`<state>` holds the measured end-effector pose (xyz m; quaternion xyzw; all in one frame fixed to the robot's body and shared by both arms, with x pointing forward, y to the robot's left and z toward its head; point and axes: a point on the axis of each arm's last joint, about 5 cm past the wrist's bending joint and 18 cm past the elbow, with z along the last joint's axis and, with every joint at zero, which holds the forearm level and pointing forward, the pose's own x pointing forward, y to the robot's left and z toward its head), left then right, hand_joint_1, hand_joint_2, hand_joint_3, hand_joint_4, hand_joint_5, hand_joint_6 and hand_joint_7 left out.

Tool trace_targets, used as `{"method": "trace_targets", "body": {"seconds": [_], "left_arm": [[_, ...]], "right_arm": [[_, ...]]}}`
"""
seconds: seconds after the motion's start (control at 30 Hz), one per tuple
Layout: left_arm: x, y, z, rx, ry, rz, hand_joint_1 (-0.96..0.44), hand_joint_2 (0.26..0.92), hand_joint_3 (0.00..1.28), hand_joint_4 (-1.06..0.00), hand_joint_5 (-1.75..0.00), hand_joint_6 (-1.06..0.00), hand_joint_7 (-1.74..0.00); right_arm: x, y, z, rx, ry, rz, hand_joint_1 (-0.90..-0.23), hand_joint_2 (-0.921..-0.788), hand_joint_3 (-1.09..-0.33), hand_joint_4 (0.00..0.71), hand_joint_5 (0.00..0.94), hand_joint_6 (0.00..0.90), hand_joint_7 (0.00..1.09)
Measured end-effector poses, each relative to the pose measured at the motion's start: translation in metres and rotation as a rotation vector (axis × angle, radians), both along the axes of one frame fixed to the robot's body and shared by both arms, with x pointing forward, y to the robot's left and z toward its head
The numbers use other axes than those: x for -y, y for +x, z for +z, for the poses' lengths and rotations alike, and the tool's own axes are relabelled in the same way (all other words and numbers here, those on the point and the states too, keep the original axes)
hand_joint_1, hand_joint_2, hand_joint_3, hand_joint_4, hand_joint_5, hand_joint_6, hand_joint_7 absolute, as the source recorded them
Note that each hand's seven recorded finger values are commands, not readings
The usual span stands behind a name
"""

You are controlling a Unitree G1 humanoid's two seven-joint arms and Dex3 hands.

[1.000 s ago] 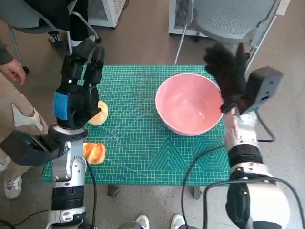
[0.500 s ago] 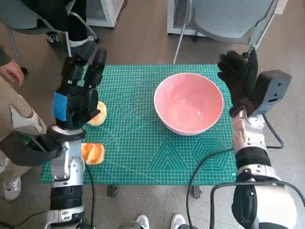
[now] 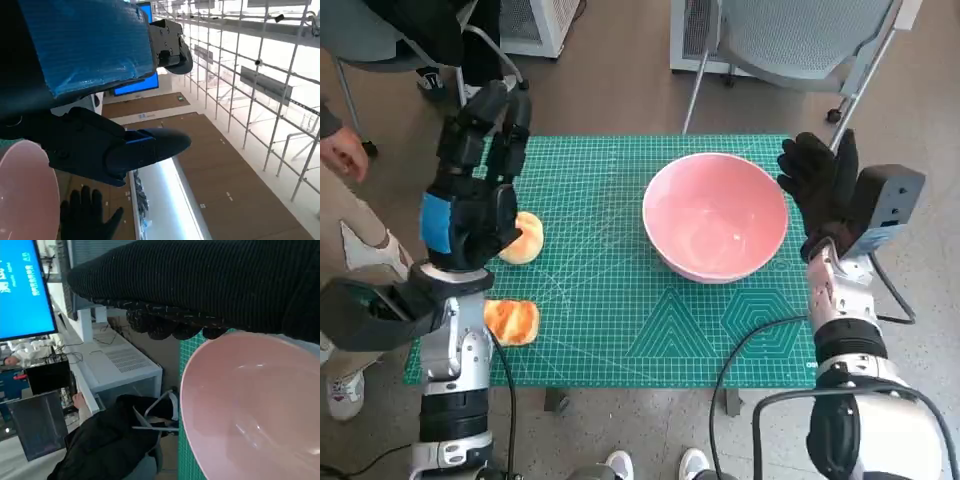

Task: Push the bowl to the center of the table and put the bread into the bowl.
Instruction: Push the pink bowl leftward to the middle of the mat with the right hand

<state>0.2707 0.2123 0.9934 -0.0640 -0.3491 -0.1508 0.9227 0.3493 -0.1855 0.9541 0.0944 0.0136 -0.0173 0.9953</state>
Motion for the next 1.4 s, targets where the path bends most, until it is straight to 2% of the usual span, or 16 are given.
{"method": "trace_targets", "body": {"seconds": [0.53, 1.17, 1.4], "left_arm": [[-0.002, -0.007, 0.0, 0.0, -0.005, 0.03, -0.61, 0.921, 0.64, -0.1, 0.0, 0.0, -0.56], [-0.002, -0.012, 0.003, -0.001, -0.003, 0.039, -0.6, 0.921, 0.67, -0.1, 0.0, 0.0, -0.53], [-0.002, -0.013, 0.002, -0.014, -0.007, 0.042, -0.6, 0.921, 0.68, -0.09, 0.0, 0.0, -0.53]], "right_arm": [[-0.002, -0.003, -0.008, -0.017, 0.001, 0.005, -0.644, -0.921, -0.954, 0.077, 0.002, 0.152, 0.08], [-0.033, -0.0058, -0.02, -0.043, 0.053, 0.102, -0.659, -0.921, -0.909, 0.109, 0.011, 0.186, 0.09], [-0.039, -0.0063, -0.022, -0.047, 0.052, 0.129, -0.661, -0.921, -0.916, 0.108, 0.007, 0.17, 0.08]]}}
